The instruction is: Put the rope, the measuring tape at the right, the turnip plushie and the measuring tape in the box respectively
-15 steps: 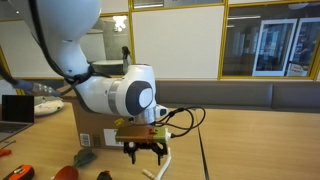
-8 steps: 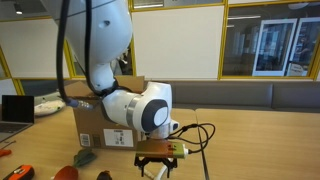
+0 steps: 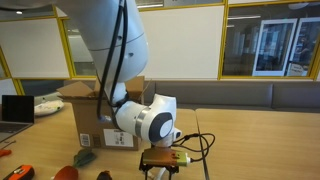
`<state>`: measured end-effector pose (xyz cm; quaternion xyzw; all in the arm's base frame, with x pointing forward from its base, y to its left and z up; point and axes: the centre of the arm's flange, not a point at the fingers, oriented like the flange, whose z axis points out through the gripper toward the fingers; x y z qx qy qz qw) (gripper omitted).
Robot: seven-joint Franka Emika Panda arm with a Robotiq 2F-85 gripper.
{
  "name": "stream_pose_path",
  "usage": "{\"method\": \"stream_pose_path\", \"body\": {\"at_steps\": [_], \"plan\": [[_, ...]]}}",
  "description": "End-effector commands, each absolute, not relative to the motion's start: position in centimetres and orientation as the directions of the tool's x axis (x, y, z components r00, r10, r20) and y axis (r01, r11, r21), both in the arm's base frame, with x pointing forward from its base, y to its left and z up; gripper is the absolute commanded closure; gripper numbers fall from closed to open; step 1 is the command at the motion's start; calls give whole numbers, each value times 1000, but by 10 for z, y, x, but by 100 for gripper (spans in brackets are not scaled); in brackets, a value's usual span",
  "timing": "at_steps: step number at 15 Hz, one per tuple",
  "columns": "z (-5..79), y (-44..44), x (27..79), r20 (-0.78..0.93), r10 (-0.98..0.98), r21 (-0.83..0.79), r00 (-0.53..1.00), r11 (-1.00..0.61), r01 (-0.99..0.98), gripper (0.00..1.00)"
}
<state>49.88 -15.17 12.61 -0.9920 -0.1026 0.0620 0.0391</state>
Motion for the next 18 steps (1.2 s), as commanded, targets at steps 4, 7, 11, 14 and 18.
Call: {"method": "stream_pose_path", "body": {"at_steps": [4, 7, 11, 14, 18], "plan": [[105, -157, 507, -83, 201, -118, 976, -975, 190, 0], [101, -157, 503, -83, 196, -126, 977, -975, 185, 0], [101, -156, 502, -81, 201, -122, 976, -974, 191, 27], [103, -157, 503, -71, 197, -110, 978, -976, 189, 50], [104, -154, 504, -65, 200, -102, 978, -976, 192, 80]]}}
